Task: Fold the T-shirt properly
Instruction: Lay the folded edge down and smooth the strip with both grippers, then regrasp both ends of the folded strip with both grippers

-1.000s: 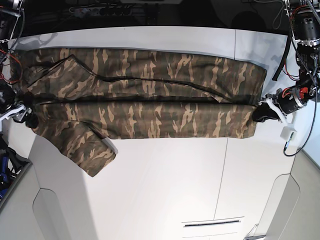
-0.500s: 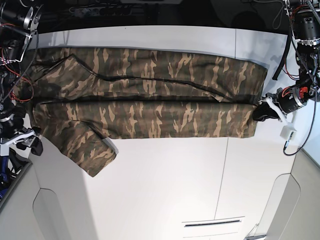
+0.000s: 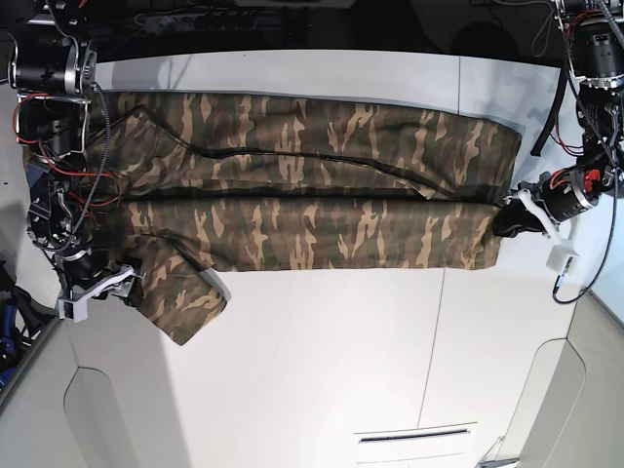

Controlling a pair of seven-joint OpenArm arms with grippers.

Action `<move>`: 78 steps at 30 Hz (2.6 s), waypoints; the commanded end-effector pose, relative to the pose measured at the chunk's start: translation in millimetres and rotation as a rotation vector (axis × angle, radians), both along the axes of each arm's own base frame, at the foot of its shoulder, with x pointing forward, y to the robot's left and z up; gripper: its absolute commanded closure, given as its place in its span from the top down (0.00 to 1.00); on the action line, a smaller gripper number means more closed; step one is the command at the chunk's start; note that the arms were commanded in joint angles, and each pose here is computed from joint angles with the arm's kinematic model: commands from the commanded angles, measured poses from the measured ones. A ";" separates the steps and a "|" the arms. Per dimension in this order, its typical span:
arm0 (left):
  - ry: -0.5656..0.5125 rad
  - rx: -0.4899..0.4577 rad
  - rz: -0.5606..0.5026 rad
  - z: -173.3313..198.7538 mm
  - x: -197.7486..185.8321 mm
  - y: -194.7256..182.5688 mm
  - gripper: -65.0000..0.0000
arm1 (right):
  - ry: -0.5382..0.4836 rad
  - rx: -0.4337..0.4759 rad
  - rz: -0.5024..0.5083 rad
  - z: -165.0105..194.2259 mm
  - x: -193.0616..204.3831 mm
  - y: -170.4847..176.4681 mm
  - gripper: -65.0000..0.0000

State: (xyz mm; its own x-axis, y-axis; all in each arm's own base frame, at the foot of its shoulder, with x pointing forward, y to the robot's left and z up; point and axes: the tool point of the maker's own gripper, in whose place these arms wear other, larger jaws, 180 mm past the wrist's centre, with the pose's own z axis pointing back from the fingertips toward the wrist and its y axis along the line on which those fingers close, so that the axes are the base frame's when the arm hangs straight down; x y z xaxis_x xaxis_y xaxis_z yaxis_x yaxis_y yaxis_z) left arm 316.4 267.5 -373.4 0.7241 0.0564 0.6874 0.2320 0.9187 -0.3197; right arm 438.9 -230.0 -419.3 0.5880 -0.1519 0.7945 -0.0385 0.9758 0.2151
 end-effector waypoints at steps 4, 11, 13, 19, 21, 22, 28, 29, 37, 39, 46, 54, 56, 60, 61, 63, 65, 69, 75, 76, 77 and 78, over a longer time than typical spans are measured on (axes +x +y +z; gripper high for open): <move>-0.058 0.001 -0.001 17.4 10.4 4.1 0.00 | 0.003 0.039 0.088 5.7 3.7 23.6 0.59; -0.058 0.001 -0.001 17.3 10.4 4.2 0.00 | -0.015 0.138 0.171 13.9 1.9 49.5 0.02; -0.059 0.001 -0.001 17.6 10.6 4.1 0.00 | -0.024 0.128 0.175 18.3 3.7 48.8 0.00; -0.062 0.002 -0.001 18.8 11.6 4.6 0.00 | -0.014 0.119 0.208 44.7 5.5 48.5 0.00; -0.065 0.005 -0.001 20.4 12.7 5.6 0.00 | -0.012 0.138 0.215 59.7 2.5 47.4 0.00; -0.068 0.007 -0.002 21.6 13.0 6.2 0.00 | -0.019 0.148 0.214 67.7 -0.5 45.2 0.00; -0.086 0.024 -0.028 30.8 14.7 1.5 0.00 | -0.088 0.169 0.179 109.0 -32.6 18.4 0.00; -0.093 0.028 -0.035 33.8 15.6 -0.1 0.00 | -0.092 0.172 0.174 111.6 -40.4 13.9 0.00; -0.097 0.081 -0.120 48.9 9.3 -16.6 0.00 | -0.100 0.189 0.128 113.0 -108.0 -13.6 0.00; -0.096 0.090 -0.134 49.3 5.0 -19.8 0.00 | -0.103 0.181 0.114 115.3 -122.8 -19.7 0.00; -0.091 0.112 -0.184 48.1 -15.6 -33.2 0.00 | -0.078 0.191 0.053 116.9 -167.6 -41.6 0.00; -0.052 0.120 -0.206 37.5 -35.3 -38.1 0.00 | 0.036 0.189 0.021 88.5 -208.2 -48.5 0.00; -0.037 0.120 -0.207 33.4 -40.0 -38.0 0.00 | 0.059 0.190 0.017 82.6 -216.1 -48.2 0.00; -0.017 0.118 -0.209 28.2 -46.3 -38.1 0.00 | 0.092 0.181 0.003 72.3 -223.7 -47.6 0.00; -0.014 0.118 -0.210 27.3 -47.5 -38.0 0.00 | 0.102 0.173 -0.001 69.3 -225.2 -47.6 0.00; -0.008 0.119 -0.210 25.8 -49.2 -37.8 0.04 | 0.118 0.168 -0.011 63.7 -227.8 -46.5 0.00; -0.003 0.128 -0.209 24.2 -50.2 -36.6 0.11 | 0.130 0.172 -0.021 58.1 -230.4 -44.5 0.00; 0.003 0.143 -0.209 21.9 -51.0 -35.0 0.36 | 0.156 0.197 -0.044 46.0 -235.7 -44.6 0.23; -0.004 0.145 -0.168 23.1 -47.2 -30.0 0.50 | 0.164 0.204 -0.057 43.7 -238.1 -49.5 0.49; -0.008 0.145 -0.159 24.5 -46.6 -27.6 0.50 | 0.153 0.200 -0.066 47.1 -237.6 -52.8 0.49; -0.011 0.147 -0.141 26.3 -45.3 -23.4 0.50 | 0.137 0.196 -0.078 52.2 -237.1 -57.3 0.49; -0.016 0.150 -0.112 29.3 -43.2 -16.6 0.50 | 0.117 0.190 -0.092 58.5 -236.5 -63.0 0.49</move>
